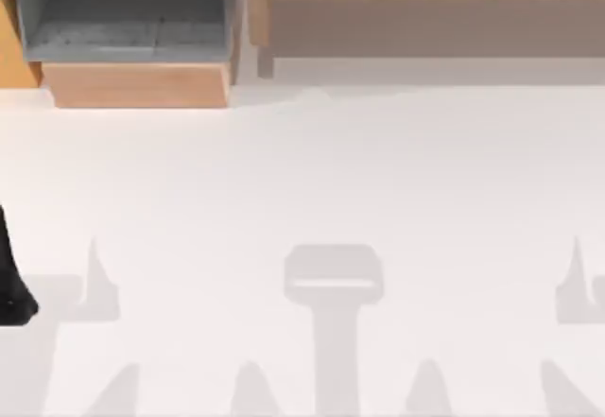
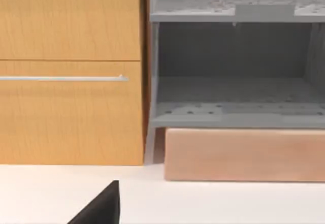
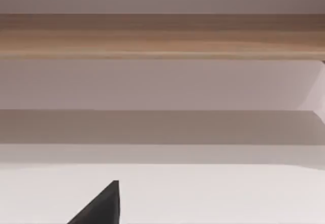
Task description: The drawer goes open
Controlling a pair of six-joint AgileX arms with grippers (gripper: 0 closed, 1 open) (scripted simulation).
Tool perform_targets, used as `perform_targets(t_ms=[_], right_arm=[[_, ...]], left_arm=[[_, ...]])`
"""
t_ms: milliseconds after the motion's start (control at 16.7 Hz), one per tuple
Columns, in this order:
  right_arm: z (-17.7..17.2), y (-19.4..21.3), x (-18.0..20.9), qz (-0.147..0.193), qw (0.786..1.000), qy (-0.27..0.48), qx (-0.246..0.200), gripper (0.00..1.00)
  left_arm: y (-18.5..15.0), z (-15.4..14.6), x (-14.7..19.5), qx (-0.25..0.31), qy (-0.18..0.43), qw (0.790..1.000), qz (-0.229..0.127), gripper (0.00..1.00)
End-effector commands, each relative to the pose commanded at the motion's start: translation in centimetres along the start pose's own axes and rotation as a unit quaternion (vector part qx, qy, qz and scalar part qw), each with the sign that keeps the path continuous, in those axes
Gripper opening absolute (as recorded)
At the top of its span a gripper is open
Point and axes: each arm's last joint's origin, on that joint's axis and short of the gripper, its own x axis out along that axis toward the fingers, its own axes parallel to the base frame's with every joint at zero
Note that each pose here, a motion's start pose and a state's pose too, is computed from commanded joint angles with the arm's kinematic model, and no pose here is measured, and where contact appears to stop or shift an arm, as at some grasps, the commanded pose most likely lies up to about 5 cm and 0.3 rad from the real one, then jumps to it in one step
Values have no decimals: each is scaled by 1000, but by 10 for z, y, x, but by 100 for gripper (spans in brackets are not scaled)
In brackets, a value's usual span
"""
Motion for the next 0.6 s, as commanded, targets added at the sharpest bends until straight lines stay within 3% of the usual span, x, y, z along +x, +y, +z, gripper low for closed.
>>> perform_targets(t_ms=[240,600], right_arm=[[0,0,0,0,1000,0,0,100],[0,0,0,0,1000,0,0,100]], left_arm=[[-1,8,1,1,-7,1000,1,100],[-15,58,24,0,-13,1000,1,100]])
